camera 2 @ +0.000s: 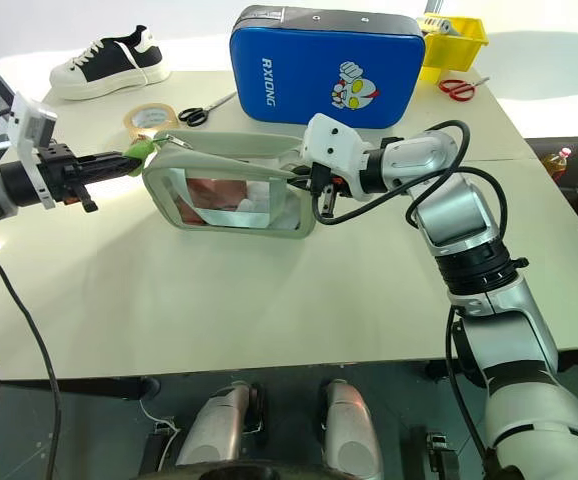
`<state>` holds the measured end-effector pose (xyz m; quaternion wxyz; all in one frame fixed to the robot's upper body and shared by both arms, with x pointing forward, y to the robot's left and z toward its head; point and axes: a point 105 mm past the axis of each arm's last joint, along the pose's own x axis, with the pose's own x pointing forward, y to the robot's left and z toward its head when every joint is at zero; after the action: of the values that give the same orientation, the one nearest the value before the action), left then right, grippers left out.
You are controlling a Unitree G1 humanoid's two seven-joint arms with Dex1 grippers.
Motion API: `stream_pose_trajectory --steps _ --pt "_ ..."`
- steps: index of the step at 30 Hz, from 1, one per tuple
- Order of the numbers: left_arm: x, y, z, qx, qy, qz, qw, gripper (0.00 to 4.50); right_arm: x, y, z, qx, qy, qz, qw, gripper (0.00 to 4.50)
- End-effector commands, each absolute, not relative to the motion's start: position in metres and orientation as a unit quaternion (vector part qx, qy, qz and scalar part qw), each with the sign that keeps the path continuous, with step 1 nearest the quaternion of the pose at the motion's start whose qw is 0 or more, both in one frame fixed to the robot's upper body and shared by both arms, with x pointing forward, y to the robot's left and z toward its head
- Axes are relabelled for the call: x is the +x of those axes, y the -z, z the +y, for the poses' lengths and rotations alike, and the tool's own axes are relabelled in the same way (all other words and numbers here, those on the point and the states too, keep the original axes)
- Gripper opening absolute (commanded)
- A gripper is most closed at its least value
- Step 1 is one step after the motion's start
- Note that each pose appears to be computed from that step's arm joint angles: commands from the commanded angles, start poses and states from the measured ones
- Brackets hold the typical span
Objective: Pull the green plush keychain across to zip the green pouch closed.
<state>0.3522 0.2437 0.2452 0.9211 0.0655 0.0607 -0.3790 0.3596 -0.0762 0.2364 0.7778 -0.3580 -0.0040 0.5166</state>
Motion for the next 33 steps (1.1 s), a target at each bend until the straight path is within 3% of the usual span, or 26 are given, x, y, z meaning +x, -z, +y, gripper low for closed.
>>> stream_pose_trajectory --steps 1,7,10,15,18,24,29,33 --pt "0.345 -0.279 0.241 0.089 0.386 0.011 0.918 0.05 0.356 -0.237 -0.072 -0.362 -0.523 -0.011 0.771 0.00" --pt "0.344 -0.306 0.188 0.153 0.436 -0.039 0.886 0.05 0.357 -0.237 -0.068 -0.358 -0.525 -0.015 0.772 0.00" --pt "0.346 -0.294 0.164 0.212 0.453 -0.028 0.865 0.05 0.357 -0.236 -0.065 -0.357 -0.527 -0.016 0.771 0.00" --pt "0.347 -0.270 0.166 0.280 0.449 0.005 0.848 0.05 0.357 -0.235 -0.066 -0.356 -0.527 -0.016 0.772 0.00" --pt "0.353 -0.279 0.170 0.273 0.432 -0.008 0.860 1.08 0.356 -0.233 -0.066 -0.355 -0.526 -0.015 0.773 0.00" --pt "0.345 -0.307 0.172 0.244 0.437 -0.026 0.865 4.07 0.357 -0.233 -0.066 -0.354 -0.525 -0.013 0.774 0.00" --pt "0.328 -0.316 0.199 0.252 0.431 0.007 0.866 4.07 0.358 -0.233 -0.068 -0.356 -0.523 -0.011 0.774 0.00" --pt "0.328 -0.289 0.223 0.283 0.412 0.057 0.864 4.07 0.358 -0.234 -0.067 -0.356 -0.524 -0.013 0.773 0.00"
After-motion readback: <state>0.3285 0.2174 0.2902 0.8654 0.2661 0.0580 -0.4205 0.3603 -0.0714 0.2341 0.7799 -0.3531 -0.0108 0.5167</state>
